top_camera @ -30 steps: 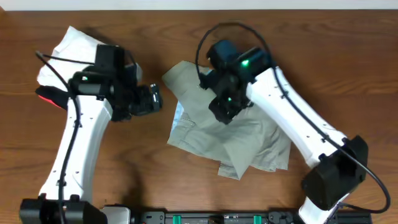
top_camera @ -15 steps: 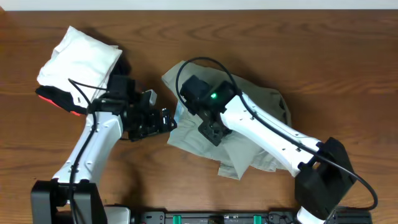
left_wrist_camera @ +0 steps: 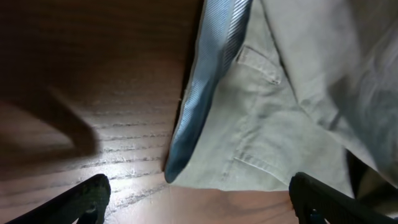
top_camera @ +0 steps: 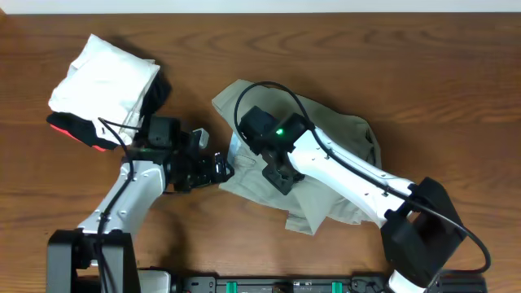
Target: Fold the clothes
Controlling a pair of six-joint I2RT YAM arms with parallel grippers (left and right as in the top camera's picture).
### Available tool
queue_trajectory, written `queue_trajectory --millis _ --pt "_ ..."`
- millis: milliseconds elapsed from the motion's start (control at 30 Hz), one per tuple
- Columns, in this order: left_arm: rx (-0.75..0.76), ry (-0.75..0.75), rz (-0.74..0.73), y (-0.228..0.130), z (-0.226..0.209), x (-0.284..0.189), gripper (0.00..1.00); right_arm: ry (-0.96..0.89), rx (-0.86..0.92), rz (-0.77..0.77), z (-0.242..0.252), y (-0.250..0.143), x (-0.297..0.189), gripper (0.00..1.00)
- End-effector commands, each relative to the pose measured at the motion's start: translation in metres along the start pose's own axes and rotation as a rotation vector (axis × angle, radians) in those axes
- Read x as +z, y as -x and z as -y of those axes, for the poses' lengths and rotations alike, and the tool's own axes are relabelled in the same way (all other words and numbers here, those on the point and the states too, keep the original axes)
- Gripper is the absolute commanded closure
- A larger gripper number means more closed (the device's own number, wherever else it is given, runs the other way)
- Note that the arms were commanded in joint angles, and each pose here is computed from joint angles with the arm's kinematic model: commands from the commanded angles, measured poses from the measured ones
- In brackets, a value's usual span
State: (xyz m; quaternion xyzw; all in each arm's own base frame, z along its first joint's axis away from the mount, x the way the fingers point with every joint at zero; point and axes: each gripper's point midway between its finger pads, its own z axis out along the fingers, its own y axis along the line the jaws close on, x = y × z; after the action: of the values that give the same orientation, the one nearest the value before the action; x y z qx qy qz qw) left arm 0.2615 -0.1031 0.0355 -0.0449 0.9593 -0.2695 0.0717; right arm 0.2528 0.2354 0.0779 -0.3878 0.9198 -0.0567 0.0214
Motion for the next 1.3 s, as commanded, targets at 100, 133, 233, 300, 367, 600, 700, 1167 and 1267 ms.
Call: queue_trajectory --millis 100,133,233,300,367,600,700,1167,1267 --pt "-0.01 -0.009 -0.003 -0.004 -0.004 0.006 0.07 0.005 0.005 -0.011 -0.005 -0.004 0.003 0.42" --pt "-0.01 -0.009 -0.002 -0.004 -0.004 0.006 0.07 0.005 0.005 -0.016 -0.005 -0.006 0.004 0.42" --pt "-0.007 -0.01 0.003 -0.002 -0.003 0.006 0.07 0.005 0.002 -0.033 -0.006 -0.011 0.009 0.43" --pt "-0.004 -0.011 0.007 -0.001 -0.003 0.006 0.06 0.004 0.001 -0.044 -0.006 -0.015 0.012 0.43" --pt "-0.002 -0.012 0.011 0.0 -0.003 0.006 0.07 0.004 0.0 -0.05 -0.006 -0.017 0.015 0.43" --pt "0.008 0.015 0.006 -0.005 -0.007 0.01 0.2 0.005 0.002 -0.038 -0.006 -0.014 0.016 0.43" --pt "0.031 0.054 0.005 -0.009 -0.011 0.016 0.2 0.005 0.002 -0.035 -0.006 -0.013 0.016 0.43" --pt "0.122 0.18 0.026 -0.009 -0.017 0.025 0.22 0.005 0.002 -0.038 -0.006 -0.014 0.016 0.37" --pt "0.122 0.18 0.026 -0.009 -0.017 0.025 0.3 0.005 0.003 -0.035 -0.006 -0.013 0.016 0.36"
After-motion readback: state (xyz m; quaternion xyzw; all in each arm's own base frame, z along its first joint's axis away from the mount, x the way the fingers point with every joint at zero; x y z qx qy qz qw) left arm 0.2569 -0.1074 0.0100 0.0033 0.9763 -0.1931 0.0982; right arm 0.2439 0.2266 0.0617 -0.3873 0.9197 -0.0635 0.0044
